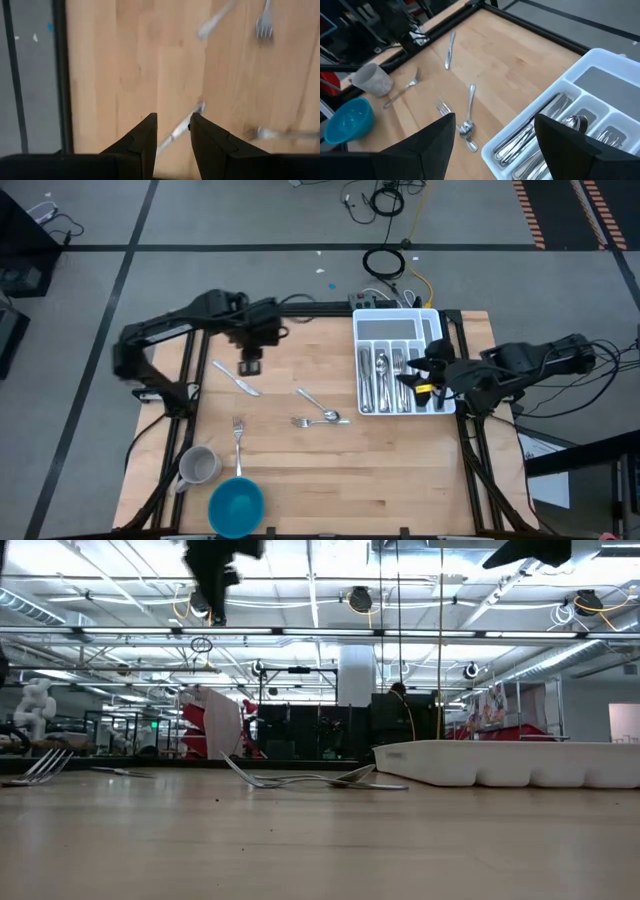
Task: Sort silverware
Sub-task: Put the table knife into the silverware tray
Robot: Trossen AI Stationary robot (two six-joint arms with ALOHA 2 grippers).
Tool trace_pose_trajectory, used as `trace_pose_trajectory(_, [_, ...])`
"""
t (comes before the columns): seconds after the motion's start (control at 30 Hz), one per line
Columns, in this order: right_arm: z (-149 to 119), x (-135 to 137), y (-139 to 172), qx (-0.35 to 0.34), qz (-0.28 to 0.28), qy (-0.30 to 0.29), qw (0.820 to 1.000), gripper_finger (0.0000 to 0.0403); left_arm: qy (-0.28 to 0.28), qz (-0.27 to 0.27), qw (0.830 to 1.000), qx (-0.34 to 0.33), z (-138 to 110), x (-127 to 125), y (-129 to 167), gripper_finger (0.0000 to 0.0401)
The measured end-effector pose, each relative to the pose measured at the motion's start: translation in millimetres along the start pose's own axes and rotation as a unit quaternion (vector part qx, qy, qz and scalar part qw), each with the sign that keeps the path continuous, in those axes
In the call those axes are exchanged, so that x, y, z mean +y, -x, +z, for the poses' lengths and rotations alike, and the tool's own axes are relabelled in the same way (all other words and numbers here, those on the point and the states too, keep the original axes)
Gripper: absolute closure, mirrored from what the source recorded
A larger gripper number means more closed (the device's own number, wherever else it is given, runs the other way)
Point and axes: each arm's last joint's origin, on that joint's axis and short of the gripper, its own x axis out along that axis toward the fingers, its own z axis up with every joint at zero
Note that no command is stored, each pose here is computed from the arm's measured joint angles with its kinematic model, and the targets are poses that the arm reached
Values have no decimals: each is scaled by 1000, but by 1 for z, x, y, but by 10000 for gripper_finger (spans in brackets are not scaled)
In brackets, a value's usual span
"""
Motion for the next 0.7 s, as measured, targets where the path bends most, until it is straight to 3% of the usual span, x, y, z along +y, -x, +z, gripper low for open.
trace_pose_trajectory(0.13, [-2, 5, -8, 9, -9, 18, 1000, 140, -2, 6, 1000, -6, -38, -7, -22, 280])
trace_pose_trajectory(0.27, [-5, 10, -17, 19, -21, 49, 998, 140, 39, 19, 999, 2, -67, -10, -52, 280])
trace_pose_trajectory(0.4, [-6, 17, -29, 20, -28, 68, 997, 140, 82, 26, 994, 62, -92, -12, -82, 280])
trace_pose_trajectory(0.57, [-1, 27, -44, -3, -23, 68, 997, 140, 96, 18, 988, 120, -112, -16, -116, 280])
trace_pose_trajectory(0.7, [1, 33, -57, -13, -26, 53, 998, 140, 167, 97, 969, 151, -126, -14, -139, 283])
